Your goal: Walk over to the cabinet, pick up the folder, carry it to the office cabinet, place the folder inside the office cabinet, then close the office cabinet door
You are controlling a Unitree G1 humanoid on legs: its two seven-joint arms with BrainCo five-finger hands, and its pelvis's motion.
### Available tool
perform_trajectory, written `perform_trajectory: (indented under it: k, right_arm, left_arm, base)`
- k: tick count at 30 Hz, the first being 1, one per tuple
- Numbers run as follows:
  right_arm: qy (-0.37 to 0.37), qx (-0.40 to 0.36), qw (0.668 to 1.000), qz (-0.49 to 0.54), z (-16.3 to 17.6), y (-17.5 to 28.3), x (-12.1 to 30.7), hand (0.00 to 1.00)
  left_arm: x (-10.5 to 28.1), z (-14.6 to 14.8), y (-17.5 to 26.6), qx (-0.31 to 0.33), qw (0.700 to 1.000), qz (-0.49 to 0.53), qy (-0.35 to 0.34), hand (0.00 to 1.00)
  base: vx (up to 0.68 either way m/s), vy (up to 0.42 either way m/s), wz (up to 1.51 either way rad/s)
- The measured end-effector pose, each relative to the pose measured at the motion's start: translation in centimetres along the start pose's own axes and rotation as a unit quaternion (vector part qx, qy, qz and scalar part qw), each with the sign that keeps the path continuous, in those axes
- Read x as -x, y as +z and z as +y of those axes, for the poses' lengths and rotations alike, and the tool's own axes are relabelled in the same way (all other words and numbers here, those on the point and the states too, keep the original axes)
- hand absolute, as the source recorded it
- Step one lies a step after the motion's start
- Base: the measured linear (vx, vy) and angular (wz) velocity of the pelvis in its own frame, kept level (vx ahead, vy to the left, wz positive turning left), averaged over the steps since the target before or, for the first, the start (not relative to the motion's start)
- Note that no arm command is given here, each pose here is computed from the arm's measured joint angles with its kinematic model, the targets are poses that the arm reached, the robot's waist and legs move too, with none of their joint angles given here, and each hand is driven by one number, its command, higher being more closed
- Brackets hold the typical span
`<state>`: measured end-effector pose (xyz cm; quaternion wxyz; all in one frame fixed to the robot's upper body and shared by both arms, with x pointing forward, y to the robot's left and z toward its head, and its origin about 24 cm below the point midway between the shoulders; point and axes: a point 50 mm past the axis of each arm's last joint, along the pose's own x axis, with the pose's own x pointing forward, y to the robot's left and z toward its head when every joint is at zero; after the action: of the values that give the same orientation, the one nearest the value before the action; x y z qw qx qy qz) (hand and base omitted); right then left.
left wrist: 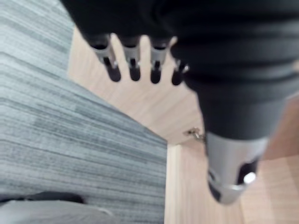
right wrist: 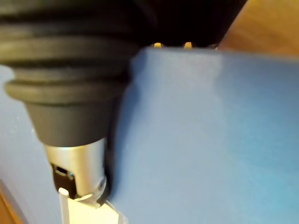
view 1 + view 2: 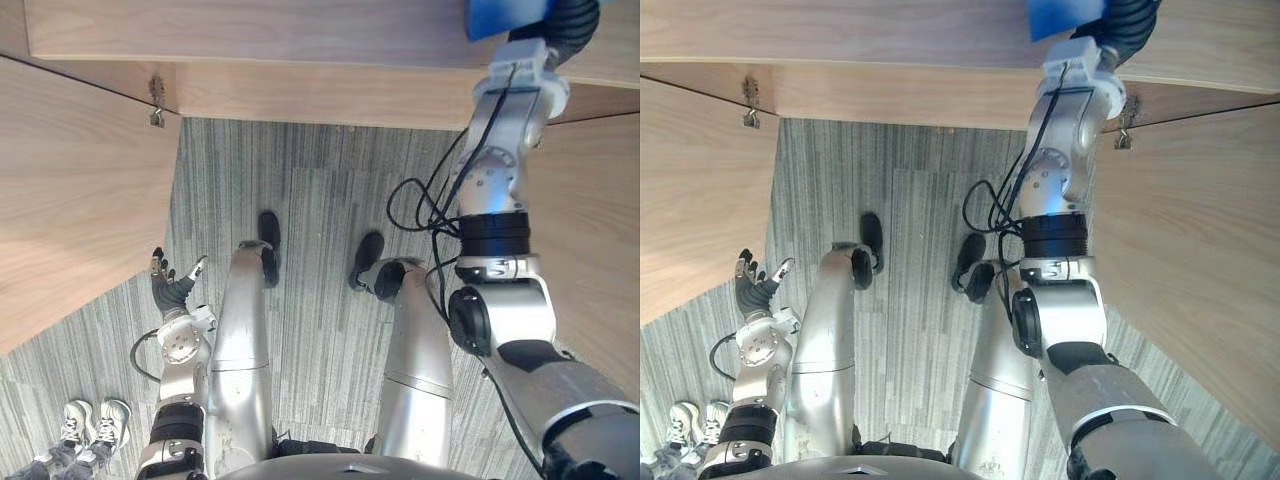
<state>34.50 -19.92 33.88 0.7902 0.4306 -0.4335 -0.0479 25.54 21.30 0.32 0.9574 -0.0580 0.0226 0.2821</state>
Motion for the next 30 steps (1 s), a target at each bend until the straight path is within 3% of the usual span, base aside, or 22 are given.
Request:
perform_trajectory:
  k: [8,9,30]
  right_arm:
    - [0.005,0.004,0.999,-0.039,1.2,2.3,-2.4,1.00]
    - [0.004,0.006,0.999,-0.040,1.2,2.4,-2.5,0.00]
    - [-0.009,0.035,0.999,-0.027,1.3,2.9,-4.4,0.00]
  left_arm:
    - [0.0,-0.1,0.1,0.005,1.000,-0.001,-0.004,0.00]
    - [0.0,-0.1,0.1,0.005,1.000,0.000,-0.004,0.00]
    - [0.0,-0.1,0.1,0.012,1.000,0.002,-0.004,0.00]
  base:
    - [-0.03,0.008,0.07]
    - [-0.02,0.017,0.04]
    - [-0.01,0.009,0.02]
